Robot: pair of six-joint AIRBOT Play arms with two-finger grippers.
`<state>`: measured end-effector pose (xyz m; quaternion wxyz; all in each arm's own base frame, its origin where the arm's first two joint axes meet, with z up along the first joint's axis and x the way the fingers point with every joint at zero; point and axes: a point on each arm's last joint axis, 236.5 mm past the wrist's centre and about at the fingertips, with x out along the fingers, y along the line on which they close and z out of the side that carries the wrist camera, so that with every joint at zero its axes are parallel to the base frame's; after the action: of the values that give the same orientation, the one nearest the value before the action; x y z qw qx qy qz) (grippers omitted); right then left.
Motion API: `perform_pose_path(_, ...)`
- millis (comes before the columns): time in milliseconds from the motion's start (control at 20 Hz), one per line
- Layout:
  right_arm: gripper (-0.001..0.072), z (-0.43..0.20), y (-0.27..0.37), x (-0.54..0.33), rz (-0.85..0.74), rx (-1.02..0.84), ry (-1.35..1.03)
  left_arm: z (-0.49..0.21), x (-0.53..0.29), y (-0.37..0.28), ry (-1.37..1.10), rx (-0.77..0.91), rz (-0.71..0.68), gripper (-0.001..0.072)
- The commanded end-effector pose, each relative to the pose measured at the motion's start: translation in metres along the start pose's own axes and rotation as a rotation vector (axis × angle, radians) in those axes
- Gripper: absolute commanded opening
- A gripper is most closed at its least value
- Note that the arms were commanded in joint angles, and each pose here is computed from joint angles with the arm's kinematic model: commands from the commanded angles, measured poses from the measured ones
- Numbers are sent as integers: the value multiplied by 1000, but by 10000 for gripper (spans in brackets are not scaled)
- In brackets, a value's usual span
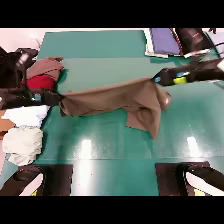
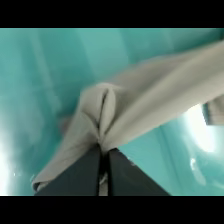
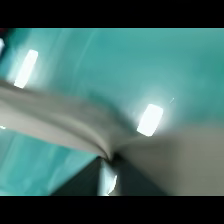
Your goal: Fold the shirts.
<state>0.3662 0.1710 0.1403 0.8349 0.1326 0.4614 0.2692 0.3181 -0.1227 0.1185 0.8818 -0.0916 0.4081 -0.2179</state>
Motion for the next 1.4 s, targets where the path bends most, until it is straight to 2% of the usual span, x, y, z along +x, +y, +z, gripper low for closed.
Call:
perform_pose_path(0, 466, -19, -19, 66, 3, 70, 91, -26, 29, 26, -5, -77, 49, 28)
perform_pose_path(300, 452, 7, -66, 21, -95, 101, 36, -19, 25, 25, -15, -62, 53, 31)
perform_pose_path(350, 452, 4, -75, 12, -109, 124, 29, -12, 22, 27, -31, -45, 66, 183)
perform_pose_path(400, 452, 0, -84, 3, -123, 148, 20, -1, 17, 31, -63, -25, 92, 409)
perform_pose_path(450, 451, -3, -92, -4, -137, 170, 7, 15, 9, 38, -110, -3, 137, 429)
perform_pose_path(650, 451, -19, -106, -20, -167, 209, -20, 48, -14, 74, -178, 8, 319, 429)
perform_pose_path(750, 451, -23, -106, -20, -169, 208, -28, 42, -7, 87, -123, -31, 336, 430)
perform_pose_path(850, 451, -27, -105, -20, -168, 211, -32, 34, 5, 113, -64, -141, 342, 430)
perform_pose_path(950, 451, -28, -104, -21, -165, 211, -26, 23, 23, 131, 3, -263, 281, 430)
perform_pose_path(1100, 451, -27, -104, -21, -167, 211, -31, 5, 62, 125, 114, -348, 83, 430)
perform_pose_path(1350, 450, -25, -106, -20, -170, 211, -39, -45, 127, 117, 315, -403, -33, 431)
